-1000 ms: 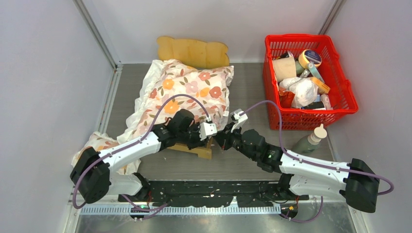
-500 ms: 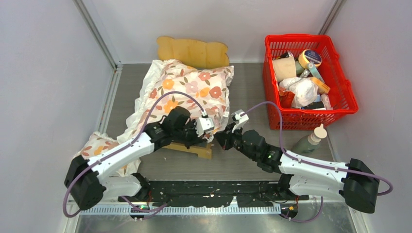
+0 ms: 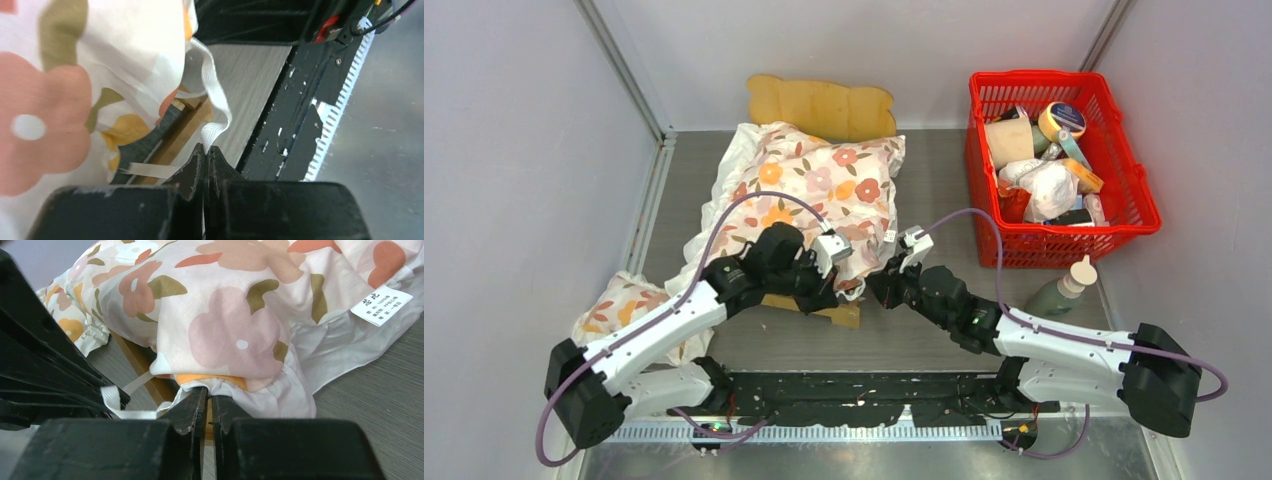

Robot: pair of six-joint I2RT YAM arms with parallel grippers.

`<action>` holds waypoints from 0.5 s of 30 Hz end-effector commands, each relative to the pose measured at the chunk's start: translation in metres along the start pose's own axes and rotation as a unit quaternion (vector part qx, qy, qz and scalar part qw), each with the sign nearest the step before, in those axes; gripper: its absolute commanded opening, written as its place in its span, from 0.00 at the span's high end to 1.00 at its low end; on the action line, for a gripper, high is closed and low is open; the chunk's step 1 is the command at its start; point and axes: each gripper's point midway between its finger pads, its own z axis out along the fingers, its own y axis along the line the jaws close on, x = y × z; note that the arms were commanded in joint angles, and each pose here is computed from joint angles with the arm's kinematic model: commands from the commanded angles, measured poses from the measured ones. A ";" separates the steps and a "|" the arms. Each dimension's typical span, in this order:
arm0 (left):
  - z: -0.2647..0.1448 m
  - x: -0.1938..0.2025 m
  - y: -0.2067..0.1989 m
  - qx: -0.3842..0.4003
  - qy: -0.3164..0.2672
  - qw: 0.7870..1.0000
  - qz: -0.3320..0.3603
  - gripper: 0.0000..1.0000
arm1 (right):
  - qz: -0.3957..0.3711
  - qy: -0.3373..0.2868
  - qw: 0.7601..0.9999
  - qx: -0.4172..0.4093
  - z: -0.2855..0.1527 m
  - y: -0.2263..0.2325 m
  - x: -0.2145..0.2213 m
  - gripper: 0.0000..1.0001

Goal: Set up the pet bed
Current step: Cross the ropes on the bed frame.

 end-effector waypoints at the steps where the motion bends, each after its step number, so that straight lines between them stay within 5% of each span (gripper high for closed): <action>1: 0.010 0.030 -0.018 0.038 0.080 0.990 -0.108 1.00 | -0.006 -0.025 1.000 -0.004 -0.005 0.004 -0.023 0.86; 5: 0.009 0.040 -0.033 0.047 0.114 0.981 -0.152 1.00 | -0.004 -0.024 1.000 0.005 -0.011 -0.001 -0.023 0.86; 15: 0.006 0.052 -0.048 0.068 0.045 0.976 -0.202 1.00 | 0.007 -0.014 1.000 -0.003 -0.008 -0.001 -0.011 0.86</action>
